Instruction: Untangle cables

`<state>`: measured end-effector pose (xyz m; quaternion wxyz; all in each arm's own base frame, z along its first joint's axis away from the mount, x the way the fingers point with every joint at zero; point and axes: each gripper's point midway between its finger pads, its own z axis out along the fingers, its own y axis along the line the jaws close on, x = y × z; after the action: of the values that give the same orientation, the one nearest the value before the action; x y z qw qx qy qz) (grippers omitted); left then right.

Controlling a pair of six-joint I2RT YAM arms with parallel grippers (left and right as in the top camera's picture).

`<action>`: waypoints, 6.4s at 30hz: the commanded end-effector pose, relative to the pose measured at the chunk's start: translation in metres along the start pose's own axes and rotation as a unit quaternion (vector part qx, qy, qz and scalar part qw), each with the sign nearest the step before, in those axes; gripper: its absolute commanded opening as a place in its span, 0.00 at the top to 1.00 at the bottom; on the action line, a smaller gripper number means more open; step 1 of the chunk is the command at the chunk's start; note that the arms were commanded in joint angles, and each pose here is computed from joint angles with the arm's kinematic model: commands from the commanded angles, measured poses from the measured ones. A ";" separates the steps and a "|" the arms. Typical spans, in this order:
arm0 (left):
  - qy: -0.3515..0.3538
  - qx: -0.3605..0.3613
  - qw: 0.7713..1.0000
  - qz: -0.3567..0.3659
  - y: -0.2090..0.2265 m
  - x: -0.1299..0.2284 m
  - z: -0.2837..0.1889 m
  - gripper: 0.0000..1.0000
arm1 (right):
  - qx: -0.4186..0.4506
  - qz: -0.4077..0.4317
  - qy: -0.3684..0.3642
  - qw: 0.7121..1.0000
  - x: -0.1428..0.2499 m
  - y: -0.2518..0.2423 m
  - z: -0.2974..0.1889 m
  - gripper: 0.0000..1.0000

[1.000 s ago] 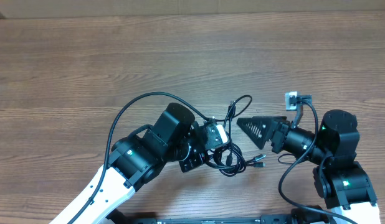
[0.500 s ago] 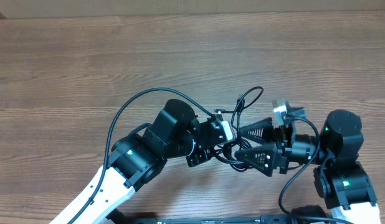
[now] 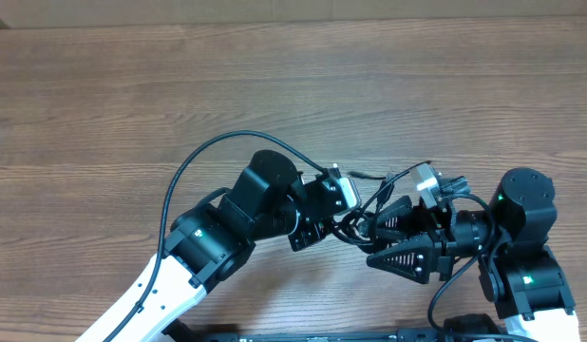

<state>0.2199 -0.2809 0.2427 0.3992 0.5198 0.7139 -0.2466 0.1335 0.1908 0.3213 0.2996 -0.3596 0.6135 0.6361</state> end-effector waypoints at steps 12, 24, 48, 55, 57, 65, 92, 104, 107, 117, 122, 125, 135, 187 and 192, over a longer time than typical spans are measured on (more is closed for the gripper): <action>-0.021 -0.154 0.983 -0.100 0.055 -0.012 -0.015 0.96 | -0.017 0.049 0.007 0.999 0.007 0.008 0.000 0.63; 0.069 -0.271 0.939 -0.202 0.081 0.043 -0.033 0.96 | 0.279 0.238 -0.087 0.926 0.012 -0.096 -0.030 0.23; -0.026 -0.145 0.804 -0.576 0.044 0.021 -0.013 0.96 | 0.400 0.326 -0.119 0.848 0.037 -0.130 -0.060 0.00; -0.027 -0.116 0.807 -0.579 0.036 0.014 -0.011 0.96 | 0.396 0.318 -0.141 0.850 0.024 -0.131 -0.061 0.00; -0.033 -0.109 0.805 -0.583 0.033 0.009 -0.009 0.96 | 0.399 0.314 -0.144 0.849 0.023 -0.132 -0.062 0.00; -0.032 -0.078 0.819 -0.567 0.013 -0.004 -0.002 0.96 | 0.451 0.326 -0.149 0.817 0.030 -0.156 -0.078 0.00; -0.015 -0.035 0.839 -0.542 -0.008 -0.009 0.001 0.96 | 0.407 0.328 -0.142 0.841 0.018 -0.170 -0.063 0.04; -0.010 -0.045 0.908 -0.417 -0.005 -0.008 0.000 0.96 | 0.553 0.386 -0.096 0.732 0.083 -0.184 -0.108 0.07; -0.010 -0.062 0.939 -0.338 0.001 -0.008 0.000 0.96 | 0.490 0.320 -0.057 0.809 0.069 -0.171 -0.083 0.07; -0.048 -0.136 0.955 -0.259 0.031 -0.021 -0.007 0.96 | 0.229 0.099 -0.010 0.968 0.027 -0.081 -0.018 0.07; -0.038 -0.087 0.966 -0.240 0.012 -0.022 -0.004 0.96 | 0.257 0.112 -0.052 0.958 0.006 -0.091 -0.024 0.07; -0.054 -0.063 0.969 -0.233 0.004 -0.031 -0.011 0.96 | 0.262 0.111 -0.070 0.956 -0.005 -0.093 -0.026 0.07; -0.060 -0.035 0.971 -0.227 -0.007 -0.035 -0.017 0.76 | 0.213 0.104 -0.073 0.969 -0.013 -0.077 -0.018 0.96; -0.025 -0.158 0.951 -0.265 0.021 -0.003 -0.045 0.96 | 0.310 0.121 0.027 0.942 0.047 -0.101 -0.008 0.00; -0.055 -0.075 0.948 -0.305 0.000 -0.024 -0.034 0.96 | 0.236 0.078 0.042 0.968 0.045 -0.079 0.006 0.05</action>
<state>0.2198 -0.2510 0.2701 0.4003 0.2421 0.8407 -0.2728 0.1833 0.1920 0.2258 0.2925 -0.2168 0.8128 0.4548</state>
